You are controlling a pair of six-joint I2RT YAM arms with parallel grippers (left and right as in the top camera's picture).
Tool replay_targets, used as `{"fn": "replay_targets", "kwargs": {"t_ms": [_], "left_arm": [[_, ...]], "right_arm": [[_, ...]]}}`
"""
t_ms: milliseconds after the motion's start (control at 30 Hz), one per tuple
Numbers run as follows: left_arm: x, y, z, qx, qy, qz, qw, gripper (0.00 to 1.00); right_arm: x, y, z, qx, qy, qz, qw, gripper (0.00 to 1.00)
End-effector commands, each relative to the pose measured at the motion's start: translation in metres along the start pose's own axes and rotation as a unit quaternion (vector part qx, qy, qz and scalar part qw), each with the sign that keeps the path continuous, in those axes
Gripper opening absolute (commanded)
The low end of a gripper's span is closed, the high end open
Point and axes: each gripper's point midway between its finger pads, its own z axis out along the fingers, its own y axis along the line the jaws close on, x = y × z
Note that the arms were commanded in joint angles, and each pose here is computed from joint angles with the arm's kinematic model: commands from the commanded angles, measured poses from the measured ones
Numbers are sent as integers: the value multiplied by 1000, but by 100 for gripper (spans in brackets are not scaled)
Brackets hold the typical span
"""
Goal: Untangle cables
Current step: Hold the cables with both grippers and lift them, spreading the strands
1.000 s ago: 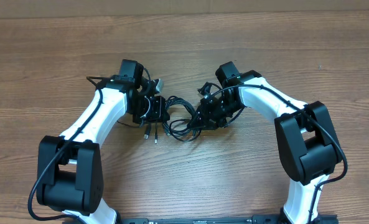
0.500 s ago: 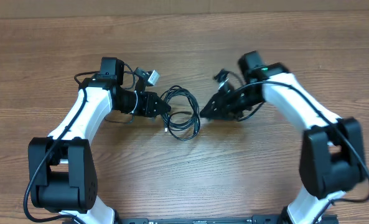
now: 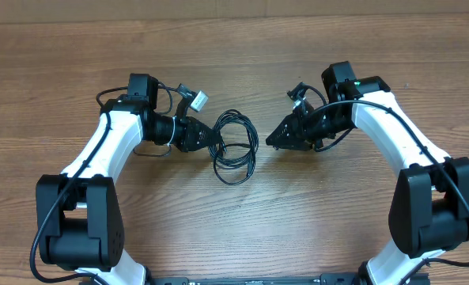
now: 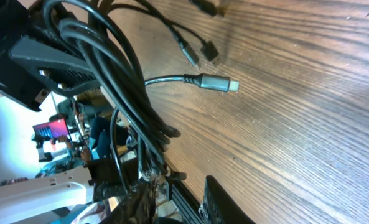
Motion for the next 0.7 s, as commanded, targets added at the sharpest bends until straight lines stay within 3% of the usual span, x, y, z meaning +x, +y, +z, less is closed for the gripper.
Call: {"fn": "replay_targets", "kwargs": {"t_ms": [0, 200, 333, 400, 600, 667], "left_arm": [[-7, -15, -2, 23, -15, 59, 998, 4], [-4, -26, 10, 35, 0, 72, 997, 4], [-3, -31, 16, 40, 7, 77, 996, 4], [-2, -33, 17, 42, 10, 79, 996, 4], [-2, -33, 18, 41, 10, 79, 996, 4], [-2, -33, 18, 41, 11, 78, 996, 4]], "right_arm": [[1, 18, 1, -20, 2, -23, 1000, 23], [2, 29, 10, -34, 8, -46, 998, 24], [2, 35, 19, -33, 11, -69, 997, 35], [1, 37, 22, -32, 11, -77, 996, 34], [2, 38, 24, -30, 13, -81, 996, 12], [2, 38, 24, -30, 13, -81, 996, 10]]}}
